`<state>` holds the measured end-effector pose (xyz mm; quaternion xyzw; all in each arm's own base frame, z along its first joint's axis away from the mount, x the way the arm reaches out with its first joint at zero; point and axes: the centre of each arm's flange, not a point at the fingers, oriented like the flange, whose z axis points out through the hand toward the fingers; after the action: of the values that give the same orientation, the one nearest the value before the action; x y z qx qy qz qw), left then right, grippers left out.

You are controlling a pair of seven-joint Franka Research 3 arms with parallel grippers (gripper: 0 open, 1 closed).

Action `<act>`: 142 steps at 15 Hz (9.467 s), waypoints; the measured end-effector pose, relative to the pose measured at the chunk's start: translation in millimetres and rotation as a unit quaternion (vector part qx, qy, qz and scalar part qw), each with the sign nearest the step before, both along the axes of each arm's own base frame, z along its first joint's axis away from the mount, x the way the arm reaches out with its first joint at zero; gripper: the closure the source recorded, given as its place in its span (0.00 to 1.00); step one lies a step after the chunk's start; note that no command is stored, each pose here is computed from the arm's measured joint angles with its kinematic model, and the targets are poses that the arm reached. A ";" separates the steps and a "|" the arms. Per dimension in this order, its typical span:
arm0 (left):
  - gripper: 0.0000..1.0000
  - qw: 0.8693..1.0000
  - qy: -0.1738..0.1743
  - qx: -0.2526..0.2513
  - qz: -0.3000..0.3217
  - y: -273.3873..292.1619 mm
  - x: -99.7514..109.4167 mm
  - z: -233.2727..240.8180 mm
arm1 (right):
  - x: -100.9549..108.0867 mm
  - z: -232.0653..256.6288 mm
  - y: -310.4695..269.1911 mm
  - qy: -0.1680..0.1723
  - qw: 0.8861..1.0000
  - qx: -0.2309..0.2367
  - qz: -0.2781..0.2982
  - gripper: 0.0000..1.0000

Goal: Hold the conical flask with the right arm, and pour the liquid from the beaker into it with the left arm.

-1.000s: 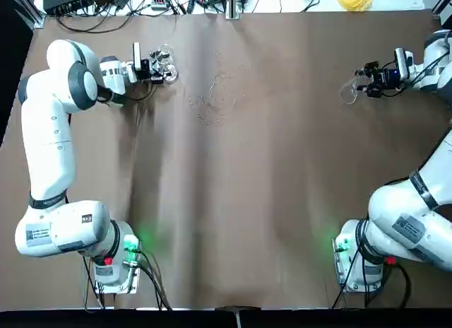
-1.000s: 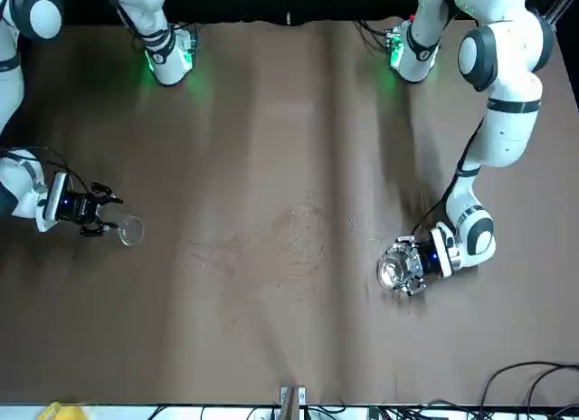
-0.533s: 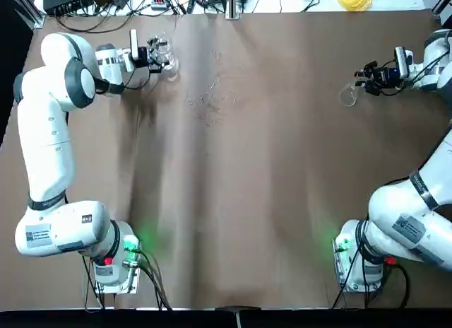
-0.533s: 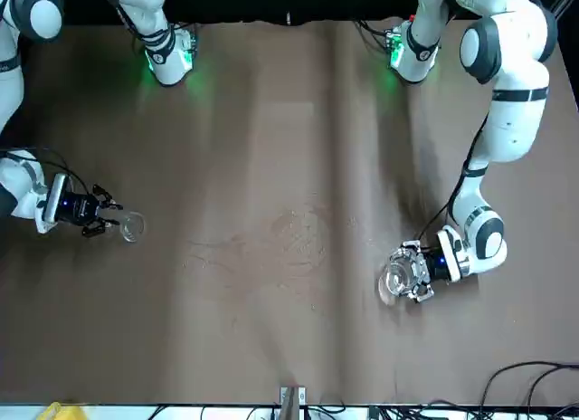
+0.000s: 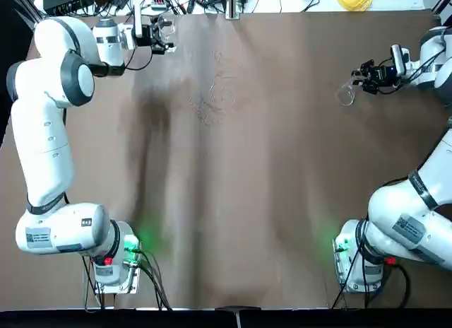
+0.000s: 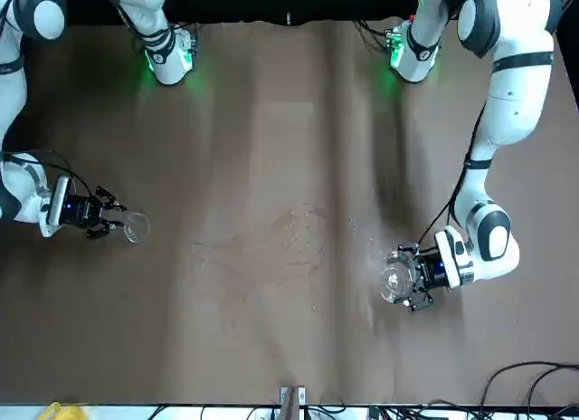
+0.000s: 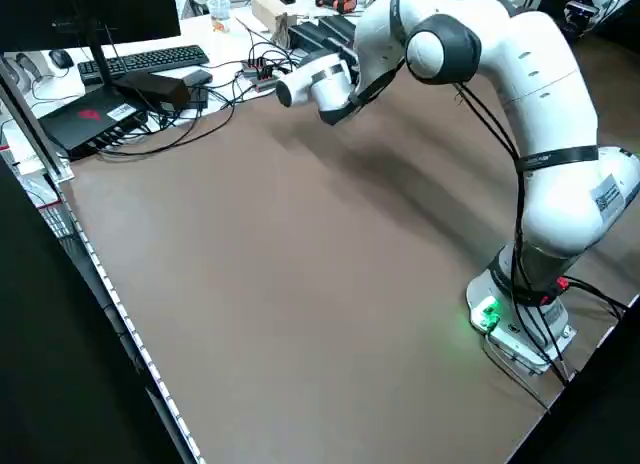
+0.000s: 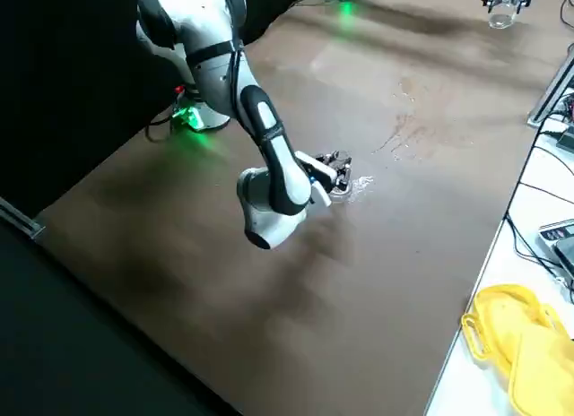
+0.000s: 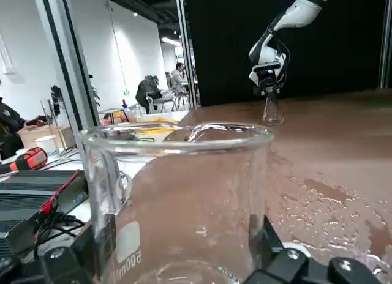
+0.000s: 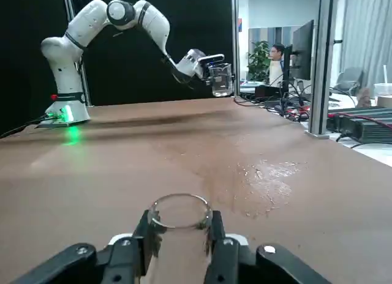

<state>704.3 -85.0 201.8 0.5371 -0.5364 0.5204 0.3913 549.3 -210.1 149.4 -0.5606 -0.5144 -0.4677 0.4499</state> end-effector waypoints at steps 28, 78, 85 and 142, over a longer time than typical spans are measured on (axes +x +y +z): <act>0.03 0.971 0.114 0.209 -0.029 -230.0 -45.5 72.3 | 57.0 24.0 481.2 0.002 0.991 0.037 -0.127 0.61; 0.03 0.906 0.015 0.417 -0.071 -310.1 -73.6 105.5 | 19.2 9.8 565.3 0.010 0.989 0.024 -0.147 0.61; 0.03 0.894 0.019 0.442 -0.064 -317.1 -77.1 110.8 | 17.4 9.5 568.0 0.010 0.989 0.023 -0.145 0.61; 0.03 0.834 0.010 0.551 -0.035 -353.6 -99.7 140.0 | 16.7 8.9 568.6 0.009 0.989 0.021 -0.145 0.61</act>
<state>604.6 -438.6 341.8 0.6501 -0.7485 0.1194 0.0538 566.0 358.5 158.2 -0.6236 -0.4136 -0.5339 0.3937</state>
